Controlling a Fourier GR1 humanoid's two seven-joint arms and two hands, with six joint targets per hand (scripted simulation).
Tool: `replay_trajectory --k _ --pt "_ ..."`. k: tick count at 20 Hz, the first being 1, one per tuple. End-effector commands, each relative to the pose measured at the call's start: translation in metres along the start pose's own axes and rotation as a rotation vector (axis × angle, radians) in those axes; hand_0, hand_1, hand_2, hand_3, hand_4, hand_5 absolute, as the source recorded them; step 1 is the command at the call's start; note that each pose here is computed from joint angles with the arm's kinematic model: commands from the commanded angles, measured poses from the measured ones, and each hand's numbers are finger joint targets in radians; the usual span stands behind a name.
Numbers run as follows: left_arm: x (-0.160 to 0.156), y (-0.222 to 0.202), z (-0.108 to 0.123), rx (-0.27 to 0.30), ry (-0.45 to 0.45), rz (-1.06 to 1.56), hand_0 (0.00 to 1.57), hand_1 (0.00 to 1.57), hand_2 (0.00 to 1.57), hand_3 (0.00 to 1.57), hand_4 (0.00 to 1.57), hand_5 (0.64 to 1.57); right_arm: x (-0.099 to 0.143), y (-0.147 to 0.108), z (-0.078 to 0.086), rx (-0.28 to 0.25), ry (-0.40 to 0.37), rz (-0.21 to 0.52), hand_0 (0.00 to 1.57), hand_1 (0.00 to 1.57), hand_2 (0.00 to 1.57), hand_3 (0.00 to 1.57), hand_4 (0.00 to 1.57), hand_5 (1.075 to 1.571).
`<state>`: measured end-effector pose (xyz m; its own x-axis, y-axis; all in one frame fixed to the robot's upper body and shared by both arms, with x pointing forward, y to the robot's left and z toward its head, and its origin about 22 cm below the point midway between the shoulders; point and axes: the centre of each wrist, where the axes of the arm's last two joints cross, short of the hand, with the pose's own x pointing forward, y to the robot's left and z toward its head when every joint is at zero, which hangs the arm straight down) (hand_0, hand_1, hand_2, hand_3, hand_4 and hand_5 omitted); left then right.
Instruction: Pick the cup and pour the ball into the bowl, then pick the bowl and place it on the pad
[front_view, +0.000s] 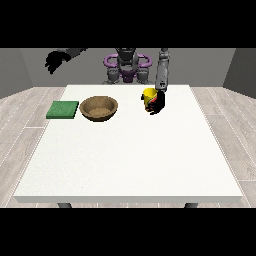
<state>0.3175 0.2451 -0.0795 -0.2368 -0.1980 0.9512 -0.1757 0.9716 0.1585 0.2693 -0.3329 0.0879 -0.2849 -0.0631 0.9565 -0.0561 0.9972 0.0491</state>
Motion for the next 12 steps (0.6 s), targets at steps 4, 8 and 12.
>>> replay_trajectory --k 4,8,12 --pt "-0.004 -0.018 -0.002 0.0 0.026 -0.111 1.29 1.29 1.57 1.57 1.39 1.447 0.035 -0.042 -0.016 -0.044 -0.003 0.005 0.0 0.0 0.0 0.15 0.63 1.565" --pt "0.009 -0.042 -0.004 -0.066 0.054 -0.246 1.27 1.27 1.57 1.57 1.4 1.432 -0.021 -0.051 0.019 -0.071 0.153 0.016 0.0 0.0 0.0 0.29 0.64 1.567" --pt "0.03 -0.073 -0.025 -0.081 0.028 -0.469 1.3 1.3 1.57 1.57 1.4 1.488 -0.014 -0.055 0.007 -0.066 0.228 -0.009 0.0 0.0 0.0 0.28 0.64 1.564"
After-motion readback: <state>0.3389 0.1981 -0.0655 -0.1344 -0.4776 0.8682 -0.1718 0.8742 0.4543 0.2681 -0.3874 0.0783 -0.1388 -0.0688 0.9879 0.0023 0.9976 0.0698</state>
